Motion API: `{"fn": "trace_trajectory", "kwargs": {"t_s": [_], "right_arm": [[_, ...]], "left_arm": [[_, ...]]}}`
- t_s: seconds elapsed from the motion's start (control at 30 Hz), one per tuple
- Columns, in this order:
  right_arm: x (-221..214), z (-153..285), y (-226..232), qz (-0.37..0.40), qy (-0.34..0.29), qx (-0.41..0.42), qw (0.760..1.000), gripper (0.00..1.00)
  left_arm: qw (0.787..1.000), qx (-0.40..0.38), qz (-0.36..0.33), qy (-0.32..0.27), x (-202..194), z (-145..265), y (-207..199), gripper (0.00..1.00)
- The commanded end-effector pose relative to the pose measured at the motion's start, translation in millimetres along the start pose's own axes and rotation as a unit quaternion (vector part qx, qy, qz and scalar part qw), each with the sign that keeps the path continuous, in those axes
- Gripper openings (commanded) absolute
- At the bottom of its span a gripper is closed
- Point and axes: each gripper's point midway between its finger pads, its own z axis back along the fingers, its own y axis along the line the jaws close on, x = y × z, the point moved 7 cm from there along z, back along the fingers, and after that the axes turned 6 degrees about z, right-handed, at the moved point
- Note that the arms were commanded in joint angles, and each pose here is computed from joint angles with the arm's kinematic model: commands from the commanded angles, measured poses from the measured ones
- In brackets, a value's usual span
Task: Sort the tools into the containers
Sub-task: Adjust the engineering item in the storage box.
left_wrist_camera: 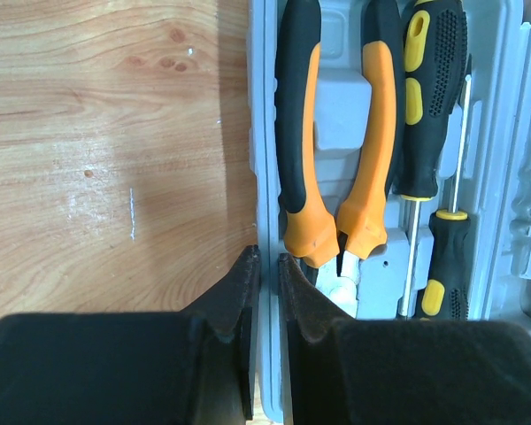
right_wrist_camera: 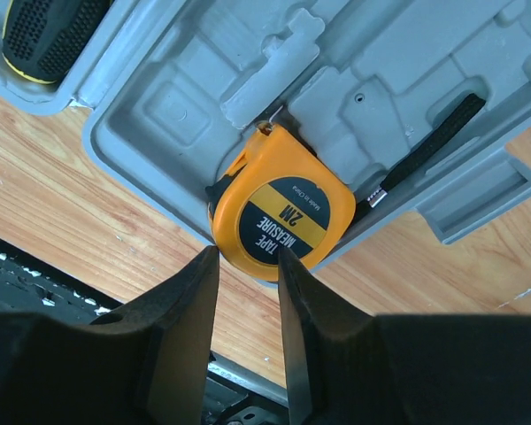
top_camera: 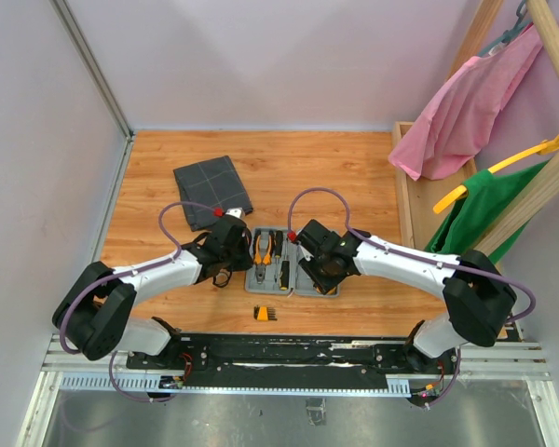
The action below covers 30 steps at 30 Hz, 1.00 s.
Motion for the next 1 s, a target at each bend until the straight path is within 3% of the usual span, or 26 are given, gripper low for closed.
{"fn": "trace_trajectory", "kwargs": {"t_s": [0.0,0.97], "right_arm": [[-7,-8,-7,0.003,0.021,-0.017,1.000,0.33],[-48,-47,-4,0.004,0.159,-0.089,0.983,0.19]], "left_arm": [[1.000,-0.004,-0.008,0.000,5,-2,-4,0.02],[1.000,-0.005,-0.005,0.001,5,-1,-5,0.02]]}}
